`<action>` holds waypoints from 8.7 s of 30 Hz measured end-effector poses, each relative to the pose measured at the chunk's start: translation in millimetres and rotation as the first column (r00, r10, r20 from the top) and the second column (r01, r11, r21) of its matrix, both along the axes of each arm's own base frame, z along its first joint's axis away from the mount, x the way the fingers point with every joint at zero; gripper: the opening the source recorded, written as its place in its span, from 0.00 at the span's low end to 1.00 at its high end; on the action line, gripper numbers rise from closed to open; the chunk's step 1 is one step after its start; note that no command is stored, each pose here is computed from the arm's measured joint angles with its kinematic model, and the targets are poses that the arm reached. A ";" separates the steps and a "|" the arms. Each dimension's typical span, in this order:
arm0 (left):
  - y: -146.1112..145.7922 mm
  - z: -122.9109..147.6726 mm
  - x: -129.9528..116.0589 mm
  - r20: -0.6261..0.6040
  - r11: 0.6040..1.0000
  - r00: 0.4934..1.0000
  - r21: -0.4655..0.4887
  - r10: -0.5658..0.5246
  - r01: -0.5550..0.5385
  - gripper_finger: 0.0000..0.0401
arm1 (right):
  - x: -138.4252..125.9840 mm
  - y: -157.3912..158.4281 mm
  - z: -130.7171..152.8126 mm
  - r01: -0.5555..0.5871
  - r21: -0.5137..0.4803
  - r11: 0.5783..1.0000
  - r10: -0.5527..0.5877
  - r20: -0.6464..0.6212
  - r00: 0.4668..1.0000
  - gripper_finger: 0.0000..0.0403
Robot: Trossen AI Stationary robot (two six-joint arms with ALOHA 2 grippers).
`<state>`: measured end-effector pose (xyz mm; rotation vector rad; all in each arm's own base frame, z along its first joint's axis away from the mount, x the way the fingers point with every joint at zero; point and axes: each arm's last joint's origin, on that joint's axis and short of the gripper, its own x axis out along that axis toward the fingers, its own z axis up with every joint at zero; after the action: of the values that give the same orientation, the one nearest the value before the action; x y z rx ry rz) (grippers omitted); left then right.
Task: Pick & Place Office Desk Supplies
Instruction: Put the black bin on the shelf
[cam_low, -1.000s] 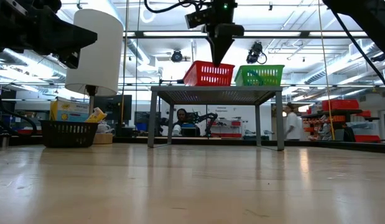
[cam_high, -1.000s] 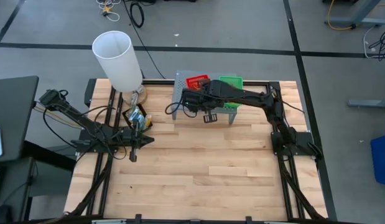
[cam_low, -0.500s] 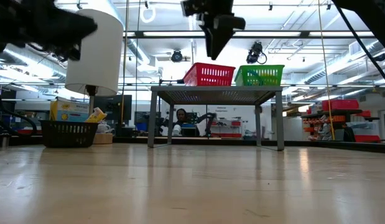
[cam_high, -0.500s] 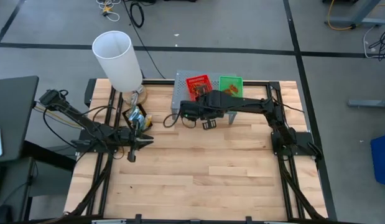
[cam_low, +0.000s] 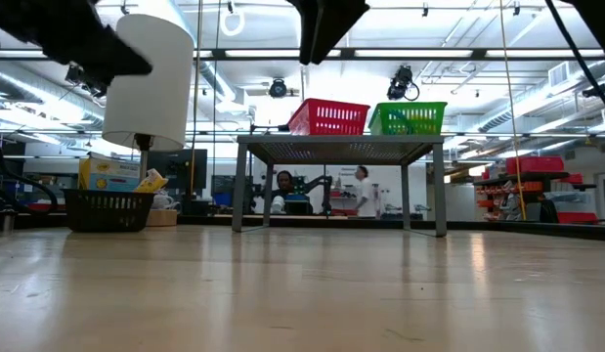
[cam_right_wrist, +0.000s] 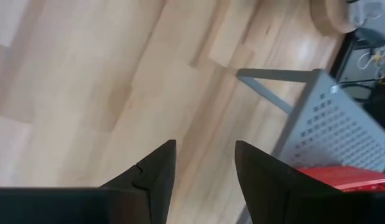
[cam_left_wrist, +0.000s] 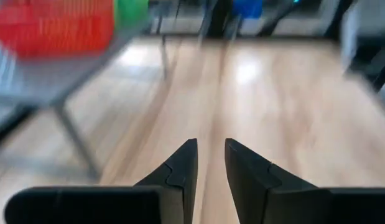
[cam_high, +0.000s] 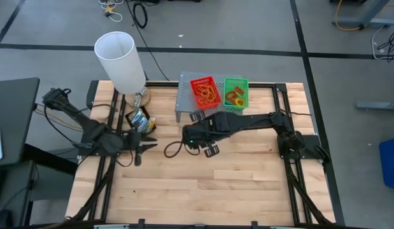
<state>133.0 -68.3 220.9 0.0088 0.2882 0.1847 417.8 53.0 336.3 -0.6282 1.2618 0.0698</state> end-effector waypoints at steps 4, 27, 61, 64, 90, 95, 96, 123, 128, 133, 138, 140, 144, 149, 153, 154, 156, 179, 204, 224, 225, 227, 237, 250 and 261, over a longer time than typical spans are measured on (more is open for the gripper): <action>-2.3 6.6 2.9 -0.264 0.995 0.960 -0.017 0.093 -0.101 0.22 | -3.7 10.2 -1.9 0.017 0.031 0.999 -0.016 -0.023 1.000 0.43; 22.1 -74.4 51.5 -0.770 0.849 0.455 0.204 0.447 -0.487 0.22 | -12.4 18.2 -92.4 0.025 0.004 1.000 -0.022 -0.309 0.951 0.43; 26.7 -14.8 74.0 -0.795 0.873 0.406 0.300 0.451 -0.383 0.41 | -15.6 22.0 -93.0 0.026 0.128 0.991 0.022 -0.357 0.934 0.43; 36.0 -19.9 75.3 -0.824 0.871 0.374 0.261 0.425 -0.415 0.55 | -15.8 22.4 -93.1 0.027 0.143 0.989 0.027 -0.361 0.932 0.43; 75.9 -62.8 100.5 -0.925 0.862 0.173 0.230 0.338 -0.451 0.64 | -16.7 22.3 -92.9 0.025 0.144 0.989 0.031 -0.369 0.929 0.43; 75.4 -70.0 105.4 -0.928 0.865 0.179 0.218 0.327 -0.451 0.55 | -16.8 22.3 -92.9 0.022 0.144 0.989 0.034 -0.371 0.928 0.43; 75.4 -70.3 105.9 -0.927 0.866 0.183 0.216 0.327 -0.450 0.52 | -16.8 22.3 -92.9 0.021 0.144 0.989 0.034 -0.371 0.928 0.43; -11.1 -70.4 119.3 -0.895 0.996 0.446 -0.024 0.018 -0.087 0.15 | -17.6 22.3 -92.9 0.007 0.143 0.990 0.048 -0.380 0.924 0.43; -24.8 -61.1 119.8 -0.888 0.999 0.459 0.009 0.028 -0.042 0.34 | -17.1 22.3 -92.9 0.003 0.144 0.990 0.052 -0.376 0.925 0.43; -38.9 -45.1 125.3 -0.861 0.998 0.508 0.057 0.040 0.018 0.56 | -15.6 22.7 -93.0 0.005 0.152 0.988 0.051 -0.362 0.931 0.43; -55.5 -26.7 131.0 -0.822 0.988 0.569 0.099 0.016 0.115 0.68 | -13.6 24.2 -93.2 0.004 0.191 0.982 0.063 -0.344 0.937 0.43; -62.3 -19.4 132.1 -0.802 0.980 0.597 0.136 0.021 0.148 0.69 | -12.3 25.3 -93.3 -0.005 0.214 0.977 0.078 -0.333 0.940 0.43; -77.6 -4.5 130.9 -0.730 0.947 0.680 0.266 0.074 0.182 0.66 | -9.4 26.8 -93.3 -0.013 0.246 0.969 0.090 -0.305 0.948 0.43; -100.8 16.6 116.4 -0.610 0.900 0.787 0.391 0.097 0.192 0.55 | -8.1 29.1 -93.3 -0.019 0.265 0.964 0.099 -0.290 0.952 0.43; -120.6 43.1 93.9 -0.507 0.907 0.862 0.348 -0.030 0.236 0.32 | -7.1 31.4 -93.3 -0.023 0.274 0.961 0.102 -0.276 0.956 0.43; -125.7 49.6 87.4 -0.481 0.907 0.874 0.333 -0.070 0.256 0.24 | -6.8 32.4 -93.2 -0.027 0.275 0.961 0.105 -0.272 0.957 0.43; -135.8 64.4 73.4 -0.417 0.904 0.895 0.302 -0.161 0.303 0.08 | -6.2 35.3 -93.2 -0.037 0.279 0.960 0.112 -0.259 0.959 0.43; -48.0 13.6 -24.9 0.189 0.802 0.780 0.181 -0.597 0.570 0.00 | 25.6 79.6 -80.1 -0.264 0.456 0.850 0.203 0.178 0.963 0.43; 1.5 -2.5 -49.2 0.162 0.842 0.838 0.254 -0.522 0.475 0.00 | 129.2 11.7 -131.6 -0.222 0.440 0.870 0.038 0.389 0.920 0.43; 1.4 -2.6 -49.1 0.162 0.844 0.839 0.248 -0.520 0.475 0.00 | 134.5 6.6 -163.9 -0.180 0.390 0.903 0.040 0.341 0.939 0.43; 1.4 -2.4 -49.1 0.164 0.844 0.838 0.247 -0.520 0.475 0.00 | 135.6 6.3 -165.7 -0.177 0.381 0.907 0.038 0.346 0.938 0.43; 1.4 -2.6 -49.1 0.163 0.844 0.839 0.248 -0.520 0.475 0.00 | 134.6 5.5 -173.1 -0.156 0.365 0.918 0.036 0.316 0.948 0.43; 1.4 -2.4 -49.2 0.165 0.845 0.838 0.245 -0.519 0.475 0.00 | 134.7 4.5 -178.7 -0.137 0.306 0.942 0.040 0.304 0.952 0.39; 2.2 -2.2 -48.9 0.168 0.859 0.853 0.242 -0.495 0.451 0.00 | 130.2 18.8 -178.6 -0.148 0.246 0.958 0.076 0.278 0.958 0.02; 2.3 -1.7 -49.0 0.174 0.862 0.854 0.235 -0.491 0.448 0.00 | 120.1 55.7 -179.4 -0.096 -0.007 0.995 0.094 0.256 0.962 0.02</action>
<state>84.0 -66.0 219.1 0.2429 0.0297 -0.2807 537.9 108.7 156.8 -0.6703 0.9813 0.0691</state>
